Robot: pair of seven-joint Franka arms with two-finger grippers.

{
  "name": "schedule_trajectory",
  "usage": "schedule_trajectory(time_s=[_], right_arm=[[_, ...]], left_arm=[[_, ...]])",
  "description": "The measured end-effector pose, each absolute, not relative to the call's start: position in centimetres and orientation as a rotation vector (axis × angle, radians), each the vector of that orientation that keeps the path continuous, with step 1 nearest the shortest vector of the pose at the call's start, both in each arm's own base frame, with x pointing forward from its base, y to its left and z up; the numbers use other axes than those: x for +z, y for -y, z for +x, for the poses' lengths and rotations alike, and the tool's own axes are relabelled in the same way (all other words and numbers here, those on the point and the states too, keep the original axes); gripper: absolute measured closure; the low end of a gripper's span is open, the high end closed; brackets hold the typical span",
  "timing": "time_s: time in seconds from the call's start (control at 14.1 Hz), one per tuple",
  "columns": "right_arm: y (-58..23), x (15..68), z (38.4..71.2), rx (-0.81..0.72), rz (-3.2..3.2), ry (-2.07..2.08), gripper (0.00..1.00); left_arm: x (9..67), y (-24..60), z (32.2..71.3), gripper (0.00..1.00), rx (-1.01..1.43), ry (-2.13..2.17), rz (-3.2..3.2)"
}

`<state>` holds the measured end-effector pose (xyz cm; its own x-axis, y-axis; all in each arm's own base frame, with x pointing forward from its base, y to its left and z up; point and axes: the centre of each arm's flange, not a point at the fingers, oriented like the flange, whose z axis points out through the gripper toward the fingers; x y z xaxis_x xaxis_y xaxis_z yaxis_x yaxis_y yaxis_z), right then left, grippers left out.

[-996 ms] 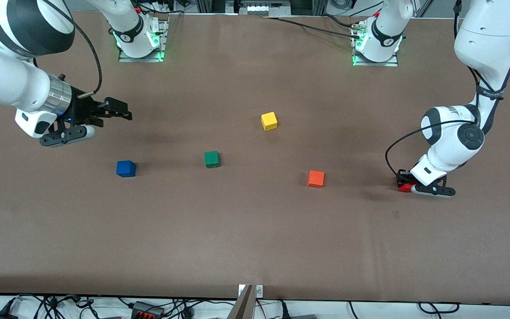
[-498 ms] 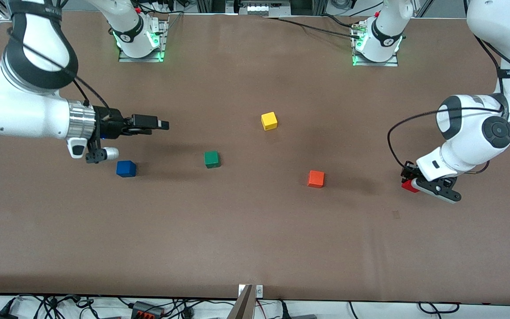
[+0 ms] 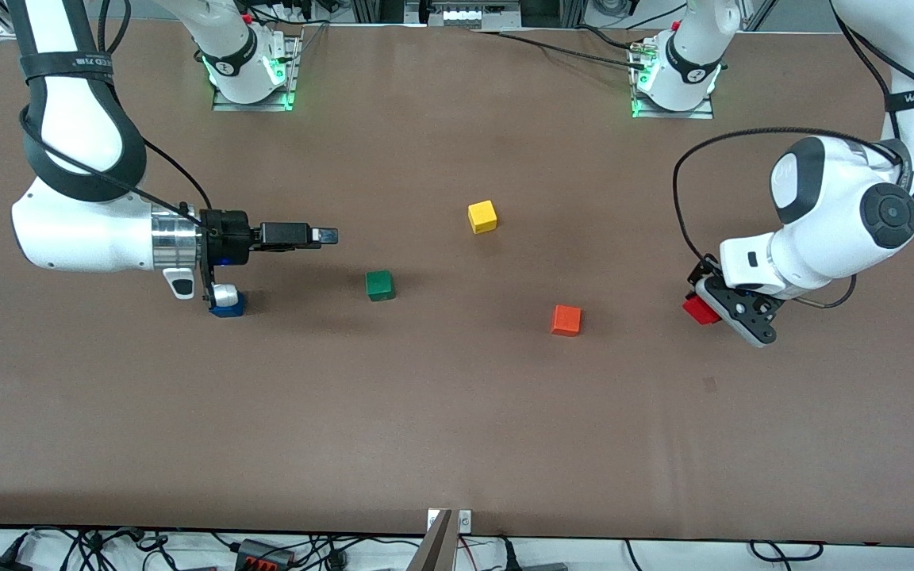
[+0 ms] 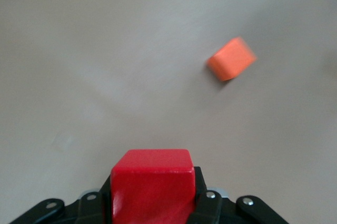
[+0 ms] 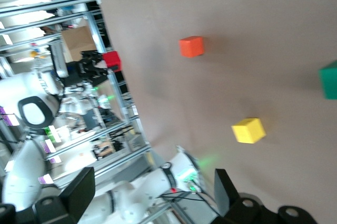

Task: Pass red block to right arm, stack on blue
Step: 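Lift the red cube with the left gripper while the right gripper advances, then bring the red cube between the right gripper fingers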

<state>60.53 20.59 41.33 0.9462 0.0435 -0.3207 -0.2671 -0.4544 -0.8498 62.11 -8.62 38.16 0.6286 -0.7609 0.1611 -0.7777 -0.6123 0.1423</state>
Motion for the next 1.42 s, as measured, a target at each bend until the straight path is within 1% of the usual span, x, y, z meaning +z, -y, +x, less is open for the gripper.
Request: schedule_trajectory(time_s=[0.14,0.36,0.57,0.78,0.93,1.07,1.42], right_arm=[[-21.2,40.0,60.9,0.357,-1.95,-0.172,0.0],[-21.4,38.0,61.6,0.322,-1.863,-0.17,0.0],[-22.0,37.2,61.7,0.316,-1.832,-0.168,0.0],[-23.2,35.8,61.5,0.259,-1.804,-0.078,0.0],[-23.7,33.6,61.4,0.246,-1.766,-0.047,0.0],[-24.4,32.5,61.5,0.246,-1.703,-0.061,0.0],[-27.6,33.0,60.8,0.263,-1.584,-0.089,0.0]], left_arm=[[39.0,11.5,61.9,0.44,0.204,1.404,2.472],[39.0,17.2,60.9,0.44,0.357,1.413,2.163],[37.5,20.5,60.6,0.44,0.579,1.431,1.851],[36.9,22.8,60.6,0.44,0.807,1.423,1.635],[37.2,25.5,60.0,0.44,0.934,1.367,1.526],[37.3,28.1,59.4,0.44,1.034,1.326,1.471],[36.3,34.6,57.7,0.44,1.174,1.191,1.492]])
